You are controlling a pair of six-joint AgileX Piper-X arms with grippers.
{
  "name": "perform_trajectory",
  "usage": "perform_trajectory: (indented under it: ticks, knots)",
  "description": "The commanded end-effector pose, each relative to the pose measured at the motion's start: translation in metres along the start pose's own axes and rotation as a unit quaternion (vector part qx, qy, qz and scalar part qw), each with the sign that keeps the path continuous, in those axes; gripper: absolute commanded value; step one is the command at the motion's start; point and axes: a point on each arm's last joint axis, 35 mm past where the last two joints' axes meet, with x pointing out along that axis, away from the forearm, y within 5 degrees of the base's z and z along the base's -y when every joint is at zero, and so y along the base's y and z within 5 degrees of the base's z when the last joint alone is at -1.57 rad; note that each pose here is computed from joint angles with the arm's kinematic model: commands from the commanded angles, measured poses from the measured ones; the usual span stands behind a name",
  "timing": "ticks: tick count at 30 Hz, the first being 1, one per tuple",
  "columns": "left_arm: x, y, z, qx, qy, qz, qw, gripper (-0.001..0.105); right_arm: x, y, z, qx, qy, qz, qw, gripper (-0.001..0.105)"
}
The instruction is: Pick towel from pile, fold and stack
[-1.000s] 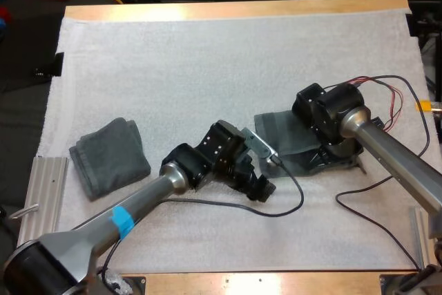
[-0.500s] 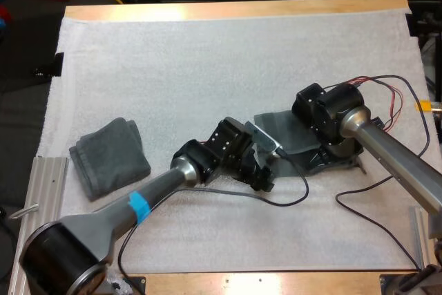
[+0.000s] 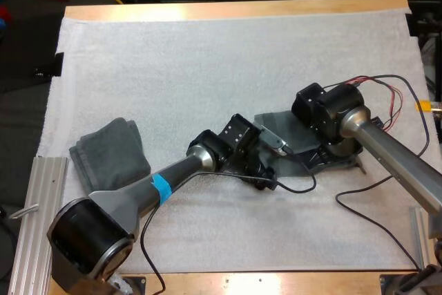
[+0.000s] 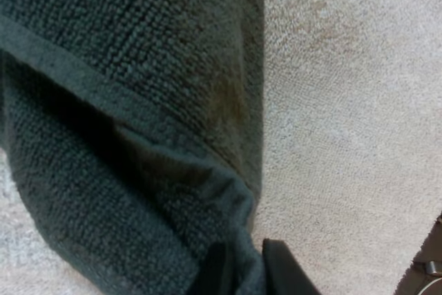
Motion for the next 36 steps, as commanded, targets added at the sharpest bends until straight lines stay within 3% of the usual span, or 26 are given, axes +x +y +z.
perform_trajectory:
  ticks: [1,6,10,16,25,31,36]
  knots:
    - [0.003,-0.003,0.001,0.001,0.005,-0.013,0.9999,0.067,-0.002,-0.001,-0.003,0.002,0.000,0.004,1.000,0.001]
    - [0.008,-0.020,-0.002,0.033,0.005,-0.017,0.9993,0.066,-0.002,-0.001,-0.003,0.005,0.000,0.005,1.000,0.001]
    - [0.013,-0.028,-0.004,0.050,-0.006,0.029,0.9983,0.063,-0.002,-0.001,-0.003,0.005,0.002,0.005,1.000,0.001]
    - [0.022,-0.024,-0.006,0.045,0.011,0.044,0.9979,0.061,-0.002,0.000,-0.005,0.002,0.008,0.006,1.000,0.001]
    - [0.017,-0.029,0.007,0.047,-0.016,0.057,0.9972,0.061,-0.002,0.000,-0.005,0.002,0.008,0.006,1.000,0.001]
    - [0.017,-0.029,0.009,0.032,-0.028,0.057,0.9975,0.049,-0.002,0.000,-0.004,0.002,0.006,0.018,1.000,0.001]
    - [0.016,-0.030,0.011,0.022,-0.034,0.054,0.9977,0.059,-0.002,0.000,-0.004,0.002,0.006,0.018,1.000,0.001]
